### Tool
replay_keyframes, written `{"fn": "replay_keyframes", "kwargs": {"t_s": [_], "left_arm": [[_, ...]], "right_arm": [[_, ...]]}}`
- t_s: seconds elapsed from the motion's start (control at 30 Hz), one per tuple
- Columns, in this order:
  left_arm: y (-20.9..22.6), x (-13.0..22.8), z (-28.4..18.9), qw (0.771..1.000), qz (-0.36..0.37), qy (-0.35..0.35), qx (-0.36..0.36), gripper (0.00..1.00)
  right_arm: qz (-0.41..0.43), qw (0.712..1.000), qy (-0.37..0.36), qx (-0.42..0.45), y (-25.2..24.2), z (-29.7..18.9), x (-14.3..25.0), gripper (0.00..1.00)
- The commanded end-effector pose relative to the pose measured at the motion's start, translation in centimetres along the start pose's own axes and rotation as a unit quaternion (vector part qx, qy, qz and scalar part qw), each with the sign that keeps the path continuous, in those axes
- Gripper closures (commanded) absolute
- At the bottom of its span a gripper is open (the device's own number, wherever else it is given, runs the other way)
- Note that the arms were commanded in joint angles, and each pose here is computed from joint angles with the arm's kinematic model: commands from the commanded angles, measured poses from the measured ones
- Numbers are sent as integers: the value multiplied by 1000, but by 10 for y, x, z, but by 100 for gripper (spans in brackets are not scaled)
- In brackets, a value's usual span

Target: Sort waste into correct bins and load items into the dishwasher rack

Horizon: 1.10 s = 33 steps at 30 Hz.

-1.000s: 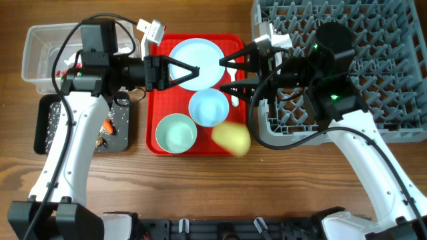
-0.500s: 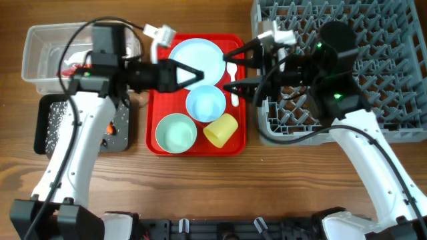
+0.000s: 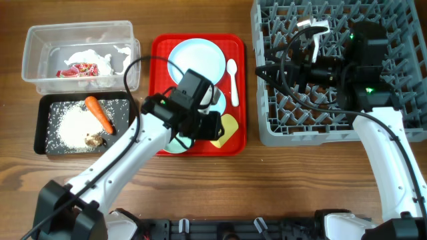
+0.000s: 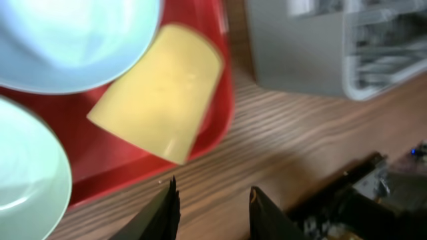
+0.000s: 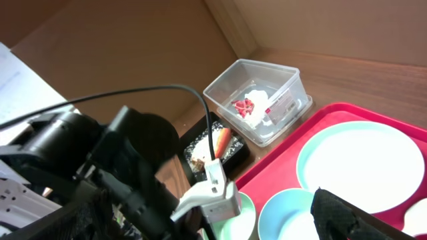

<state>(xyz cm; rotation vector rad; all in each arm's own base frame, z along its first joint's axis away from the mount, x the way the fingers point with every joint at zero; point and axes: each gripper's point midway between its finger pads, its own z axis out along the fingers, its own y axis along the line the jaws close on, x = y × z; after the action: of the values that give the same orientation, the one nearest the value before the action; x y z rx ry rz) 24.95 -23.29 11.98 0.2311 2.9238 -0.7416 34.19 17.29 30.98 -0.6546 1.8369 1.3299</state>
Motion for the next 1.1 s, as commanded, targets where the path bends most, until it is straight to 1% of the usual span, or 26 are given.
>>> {"fn": "replay_keyframes", "kwargs": {"t_s": [0.0, 0.1, 0.13, 0.17, 0.3, 0.5, 0.7, 0.83, 0.9, 1.0, 1.07], "left_arm": [[21, 8, 17, 997, -77, -2, -29, 63], [35, 6, 18, 993, -94, -17, -61, 57], [39, 4, 19, 993, -94, -26, -71, 51], [42, 2, 22, 992, -93, -33, -73, 47], [42, -5, 31, 993, -83, -56, -59, 44], [36, -21, 37, 993, -67, -94, -34, 44], [41, -14, 41, 993, -70, -84, -38, 46], [41, -14, 41, 993, -70, -84, -38, 50], [34, -14, 37, 994, -67, -84, -23, 50], [13, -8, 28, 996, -56, -73, 24, 51], [5, 0, 30, 996, -50, -62, 33, 50]], "right_arm": [[-19, 1000, -3, 7, -2, 0, -5, 2], [-18, 1000, -3, 7, -2, 0, -5, 2], [-18, 1000, -3, 7, -2, 0, -5, 2], [-17, 1000, -3, 7, -2, 0, -5, 2], [-12, 1000, -1, 8, -2, 0, -3, 2], [-5, 1000, 2, 11, -4, 0, -1, 2], [-2, 1000, 3, 12, -4, 0, 0, 2], [-1, 1000, 3, 15, -5, -1, 0, 2], [0, 1000, 4, 18, -6, -1, 1, 2], [1, 1000, 3, 22, -7, -1, 0, 2], [1, 1000, 3, 25, -9, -1, 0, 2]]}}
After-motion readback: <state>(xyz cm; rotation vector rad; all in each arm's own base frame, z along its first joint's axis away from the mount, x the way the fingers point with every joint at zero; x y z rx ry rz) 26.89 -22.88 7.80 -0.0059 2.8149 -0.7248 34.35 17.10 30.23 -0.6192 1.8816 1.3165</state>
